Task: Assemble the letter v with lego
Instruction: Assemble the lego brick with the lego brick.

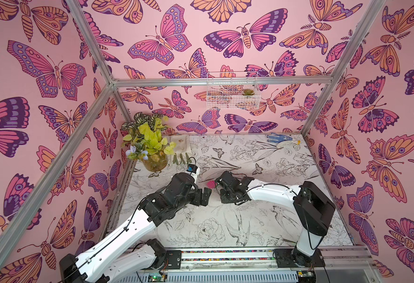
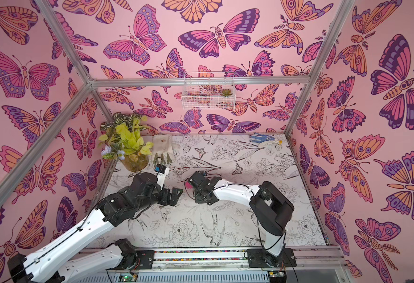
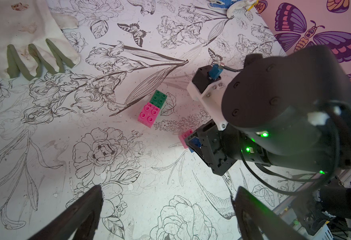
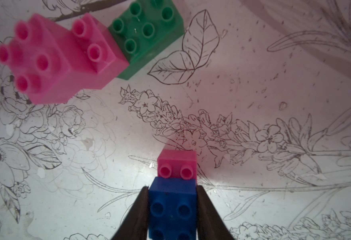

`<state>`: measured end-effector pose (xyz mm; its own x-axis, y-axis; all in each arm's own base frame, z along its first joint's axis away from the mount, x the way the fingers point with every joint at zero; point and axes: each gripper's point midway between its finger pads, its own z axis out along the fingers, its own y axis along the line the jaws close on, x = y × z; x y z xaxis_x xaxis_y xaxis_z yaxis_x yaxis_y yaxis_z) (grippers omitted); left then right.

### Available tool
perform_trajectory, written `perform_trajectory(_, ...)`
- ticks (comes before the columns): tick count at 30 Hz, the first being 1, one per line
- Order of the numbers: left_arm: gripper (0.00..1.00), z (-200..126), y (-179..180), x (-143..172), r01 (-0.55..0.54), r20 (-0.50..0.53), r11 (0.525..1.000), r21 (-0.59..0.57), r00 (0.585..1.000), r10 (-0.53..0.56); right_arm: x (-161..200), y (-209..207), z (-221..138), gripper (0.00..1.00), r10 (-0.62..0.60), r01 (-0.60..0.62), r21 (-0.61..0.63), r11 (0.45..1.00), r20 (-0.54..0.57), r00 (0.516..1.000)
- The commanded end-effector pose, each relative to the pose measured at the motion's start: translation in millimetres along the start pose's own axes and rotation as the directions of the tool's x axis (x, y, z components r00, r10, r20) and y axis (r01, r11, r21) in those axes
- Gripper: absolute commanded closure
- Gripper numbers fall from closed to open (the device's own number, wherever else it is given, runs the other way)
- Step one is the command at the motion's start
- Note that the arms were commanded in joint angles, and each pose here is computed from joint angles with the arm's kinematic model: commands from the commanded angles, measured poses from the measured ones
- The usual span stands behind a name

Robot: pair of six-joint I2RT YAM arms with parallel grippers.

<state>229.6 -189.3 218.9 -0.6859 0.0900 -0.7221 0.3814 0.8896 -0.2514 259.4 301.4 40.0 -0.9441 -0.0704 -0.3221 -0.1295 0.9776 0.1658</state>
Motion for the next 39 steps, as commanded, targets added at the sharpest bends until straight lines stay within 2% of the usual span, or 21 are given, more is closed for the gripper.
perform_trajectory(1, 0.00, -6, 3, -2, 0.004, 0.005, 1.000, -0.010, 1.000, -0.004, 86, -57, 33, 0.80, 0.060, -0.004, 0.193, 0.981, -0.281, 0.958)
perform_trajectory(5, 0.00, -8, 3, -2, 0.009, 0.011, 1.000, -0.010, 1.000, -0.009, 88, -70, 25, 0.80, 0.069, -0.006, 0.234, 0.972, -0.262, 0.963)
perform_trajectory(12, 0.00, -10, 2, -2, 0.012, 0.017, 1.000, 0.003, 1.000, -0.012, 93, -83, 27, 0.80, 0.043, 0.061, 0.322, 0.945, -0.307, 0.951)
perform_trajectory(18, 0.00, -16, 1, -3, 0.015, 0.034, 1.000, 0.012, 0.999, -0.015, 93, -80, 28, 0.80, 0.029, 0.085, 0.323, 0.943, -0.333, 0.943)
perform_trajectory(25, 0.00, -15, 1, -3, 0.011, 0.030, 1.000, 0.014, 0.999, -0.012, 104, -72, 47, 0.80, 0.046, 0.067, 0.283, 0.957, -0.375, 0.926)
perform_trajectory(32, 0.00, -17, 2, -3, 0.010, 0.037, 1.000, 0.013, 0.999, -0.011, 106, -71, 53, 0.80, 0.031, 0.106, 0.302, 0.947, -0.416, 0.909)
perform_trajectory(39, 0.00, -16, 1, -3, 0.010, 0.033, 1.000, 0.015, 0.999, -0.010, 96, -78, 40, 0.79, 0.020, 0.114, 0.333, 0.936, -0.374, 0.927)
